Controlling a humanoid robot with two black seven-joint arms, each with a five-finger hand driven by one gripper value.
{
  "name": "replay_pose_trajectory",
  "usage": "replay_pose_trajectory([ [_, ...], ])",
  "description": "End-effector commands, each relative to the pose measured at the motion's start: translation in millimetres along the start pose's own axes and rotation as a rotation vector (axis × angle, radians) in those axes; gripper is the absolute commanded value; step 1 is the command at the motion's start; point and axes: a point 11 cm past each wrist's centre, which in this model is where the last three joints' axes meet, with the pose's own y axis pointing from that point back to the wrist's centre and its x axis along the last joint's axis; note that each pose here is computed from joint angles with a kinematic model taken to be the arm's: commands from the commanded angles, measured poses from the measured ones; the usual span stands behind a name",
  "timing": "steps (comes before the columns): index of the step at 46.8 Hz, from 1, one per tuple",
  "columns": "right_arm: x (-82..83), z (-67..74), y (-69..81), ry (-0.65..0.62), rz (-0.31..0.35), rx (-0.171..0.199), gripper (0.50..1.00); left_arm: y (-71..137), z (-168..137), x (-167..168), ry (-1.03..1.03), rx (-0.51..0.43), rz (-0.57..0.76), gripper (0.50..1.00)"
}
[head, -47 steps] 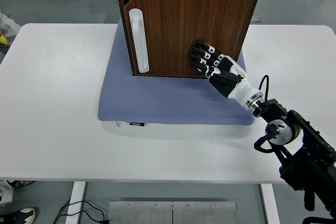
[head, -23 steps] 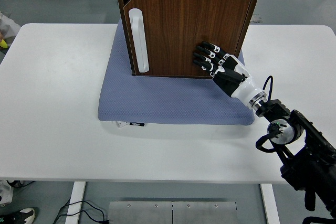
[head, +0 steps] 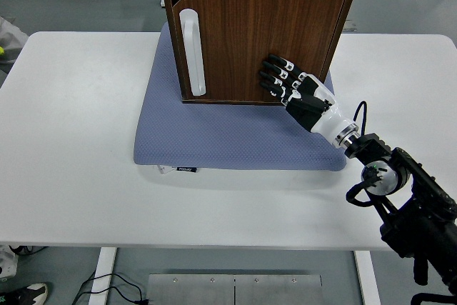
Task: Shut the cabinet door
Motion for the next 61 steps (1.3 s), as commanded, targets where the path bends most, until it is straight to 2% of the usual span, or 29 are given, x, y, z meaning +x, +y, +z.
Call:
replay_pose_trajectory([
  [1, -1.8, 8.6, 6.4, -0.014, -0.023, -0.012, 1.0, 0, 0, 0, 0.0, 0.0, 0.0, 1.0],
  [5, -6.3, 15.4, 13.0, -0.029, -0.056, -0.016, 1.0, 0, 0, 0, 0.0, 0.0, 0.0, 1.0],
  [12, -21.5, 18.3, 20.2, -0.047, -0.111, 0.001, 1.0, 0, 0, 0, 0.0, 0.0, 0.0, 1.0],
  [28, 10.1, 10.9, 73.9, 0.01, -0.054, -0.029, 1.0, 0, -1, 0, 0.0, 0.001, 0.0, 1.0],
  [37, 35.8, -2.3, 104.9, 0.024, 0.034, 0.001, 1.0, 0, -1, 0, 0.0, 0.001, 0.0, 1.0],
  [45, 55.7, -20.9, 127.7, 0.045, 0.104, 0.04, 1.0, 0, -1, 0, 0.0, 0.001, 0.0, 1.0],
  [50, 63.9, -29.9, 136.8, 0.035, 0.134, 0.071, 1.0, 0, -1, 0, 0.0, 0.001, 0.0, 1.0],
  [58, 73.5, -45.5, 144.1, 0.011, 0.17, 0.134, 1.0, 0, -1, 0, 0.0, 0.001, 0.0, 1.0],
  [61, 79.5, -51.9, 145.3, 0.005, 0.203, 0.158, 1.0, 0, -1, 0, 0.0, 0.001, 0.0, 1.0],
])
